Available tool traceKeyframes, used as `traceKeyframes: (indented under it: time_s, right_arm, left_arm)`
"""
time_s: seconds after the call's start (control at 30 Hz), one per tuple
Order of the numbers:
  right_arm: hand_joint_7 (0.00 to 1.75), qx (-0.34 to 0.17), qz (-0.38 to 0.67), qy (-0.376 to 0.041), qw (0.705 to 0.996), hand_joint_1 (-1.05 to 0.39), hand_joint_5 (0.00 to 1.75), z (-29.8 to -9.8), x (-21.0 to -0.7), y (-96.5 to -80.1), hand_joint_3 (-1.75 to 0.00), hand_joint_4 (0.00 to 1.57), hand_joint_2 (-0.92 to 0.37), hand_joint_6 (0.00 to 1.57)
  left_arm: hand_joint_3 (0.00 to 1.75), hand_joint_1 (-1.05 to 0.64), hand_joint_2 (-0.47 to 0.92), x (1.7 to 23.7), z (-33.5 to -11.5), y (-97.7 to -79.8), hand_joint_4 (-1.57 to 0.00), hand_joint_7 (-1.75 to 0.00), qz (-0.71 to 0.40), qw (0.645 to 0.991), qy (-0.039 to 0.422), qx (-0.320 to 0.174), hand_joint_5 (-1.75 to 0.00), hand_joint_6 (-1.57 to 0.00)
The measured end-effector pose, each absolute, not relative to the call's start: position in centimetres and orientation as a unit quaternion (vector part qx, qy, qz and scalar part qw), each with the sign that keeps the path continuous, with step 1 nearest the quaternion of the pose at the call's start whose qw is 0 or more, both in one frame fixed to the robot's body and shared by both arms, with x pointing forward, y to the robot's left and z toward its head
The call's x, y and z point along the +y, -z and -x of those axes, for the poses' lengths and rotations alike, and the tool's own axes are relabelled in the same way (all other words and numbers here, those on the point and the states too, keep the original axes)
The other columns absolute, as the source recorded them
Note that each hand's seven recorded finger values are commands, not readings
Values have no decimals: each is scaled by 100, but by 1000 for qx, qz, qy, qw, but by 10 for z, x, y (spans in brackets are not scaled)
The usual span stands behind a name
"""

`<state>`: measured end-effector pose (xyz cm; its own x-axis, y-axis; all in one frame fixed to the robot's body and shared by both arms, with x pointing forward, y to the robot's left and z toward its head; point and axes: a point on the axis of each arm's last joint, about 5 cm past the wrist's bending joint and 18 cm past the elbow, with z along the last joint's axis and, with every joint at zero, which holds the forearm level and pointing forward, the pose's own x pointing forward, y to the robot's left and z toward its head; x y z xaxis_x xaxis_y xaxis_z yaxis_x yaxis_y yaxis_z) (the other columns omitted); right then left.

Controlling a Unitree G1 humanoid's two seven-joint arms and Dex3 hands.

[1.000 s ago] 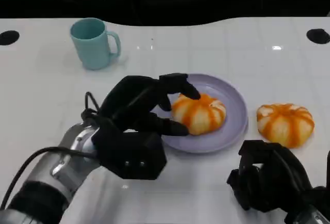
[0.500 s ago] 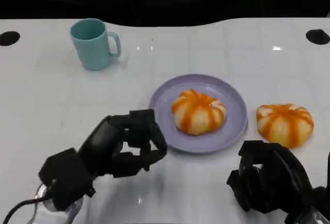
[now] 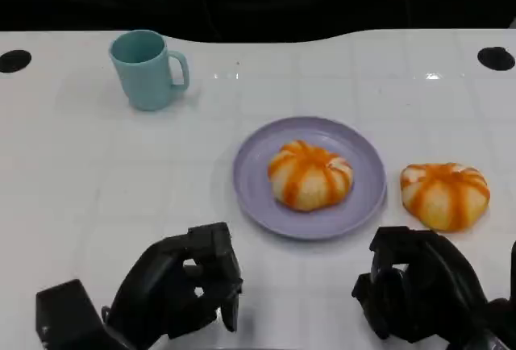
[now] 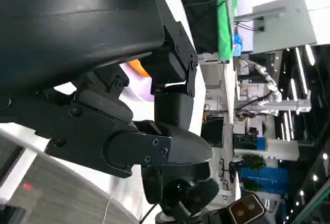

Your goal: Grasp the bread from the table and place it into the plate.

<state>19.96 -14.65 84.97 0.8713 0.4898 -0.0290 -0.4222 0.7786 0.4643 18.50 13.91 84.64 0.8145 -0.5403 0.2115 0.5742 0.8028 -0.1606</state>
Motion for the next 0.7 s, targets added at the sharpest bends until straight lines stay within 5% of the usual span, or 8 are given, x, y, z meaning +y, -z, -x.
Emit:
traceKeyframes:
  time_s: [0.7]
  right_arm:
    - [102, 79, -224, -242, 941, -105, 148, -197, -152, -848, -149, 145, -3, 157]
  left_arm:
    - [33, -74, 92, 138, -179, -834, -100, -161, 189, 934, 302, -1, -175, -86]
